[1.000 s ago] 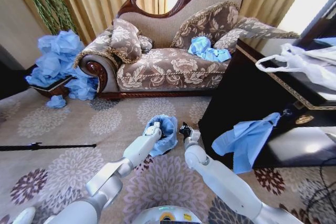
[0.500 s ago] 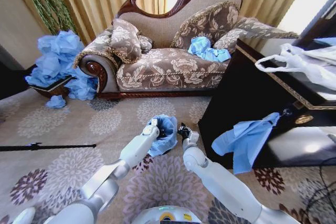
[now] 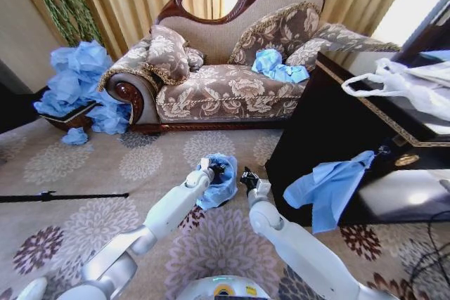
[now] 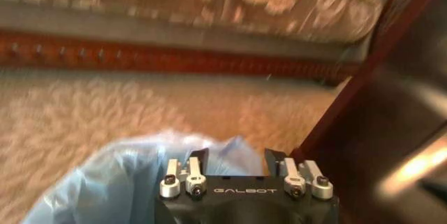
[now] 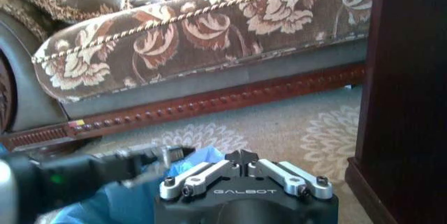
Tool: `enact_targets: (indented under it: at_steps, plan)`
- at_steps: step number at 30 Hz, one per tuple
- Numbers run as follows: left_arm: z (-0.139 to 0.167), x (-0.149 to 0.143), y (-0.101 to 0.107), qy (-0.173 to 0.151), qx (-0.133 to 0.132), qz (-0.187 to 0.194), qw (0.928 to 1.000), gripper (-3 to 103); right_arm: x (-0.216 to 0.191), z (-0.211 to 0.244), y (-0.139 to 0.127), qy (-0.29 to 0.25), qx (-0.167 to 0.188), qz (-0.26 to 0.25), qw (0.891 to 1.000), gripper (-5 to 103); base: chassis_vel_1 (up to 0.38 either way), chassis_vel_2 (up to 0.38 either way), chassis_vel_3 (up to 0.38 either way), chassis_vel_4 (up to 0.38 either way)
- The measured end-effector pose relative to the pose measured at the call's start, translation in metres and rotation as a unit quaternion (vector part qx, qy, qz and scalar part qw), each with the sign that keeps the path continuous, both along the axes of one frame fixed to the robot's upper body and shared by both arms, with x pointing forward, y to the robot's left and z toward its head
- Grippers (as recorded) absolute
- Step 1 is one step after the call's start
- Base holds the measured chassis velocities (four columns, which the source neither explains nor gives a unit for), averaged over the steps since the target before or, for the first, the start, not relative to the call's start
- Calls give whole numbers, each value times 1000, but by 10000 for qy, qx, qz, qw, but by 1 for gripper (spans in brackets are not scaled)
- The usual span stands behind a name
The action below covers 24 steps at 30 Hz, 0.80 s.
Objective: Place a garbage bag over the trash bin.
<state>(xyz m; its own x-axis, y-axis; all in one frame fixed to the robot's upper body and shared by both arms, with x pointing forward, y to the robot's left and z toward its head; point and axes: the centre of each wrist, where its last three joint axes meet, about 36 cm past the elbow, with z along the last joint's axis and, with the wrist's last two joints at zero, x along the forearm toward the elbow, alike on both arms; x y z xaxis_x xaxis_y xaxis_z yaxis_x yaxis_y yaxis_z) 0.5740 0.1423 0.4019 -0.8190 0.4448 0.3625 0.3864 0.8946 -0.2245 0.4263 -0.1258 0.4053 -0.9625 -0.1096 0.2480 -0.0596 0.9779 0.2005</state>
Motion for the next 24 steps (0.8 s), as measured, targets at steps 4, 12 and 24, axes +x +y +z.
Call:
enact_targets:
  at_steps: [4, 12, 24]
  plan:
    - [33, -17, 7, -340, -221, 39, 9992, 76, -9, 1, -9, -57, 6, 62, 10000, 0, 0, 0, 0, 0]
    - [82, -52, 43, -777, -444, 232, 9957, 97, -32, 8, -22, -366, -25, 274, 9990, 0, 0, 0, 0, 0]
    - [97, -131, 115, -2329, 1804, 316, 9551, 100, -63, 5, -100, -1315, -878, 361, 9868, 0, 0, 0, 0, 0]
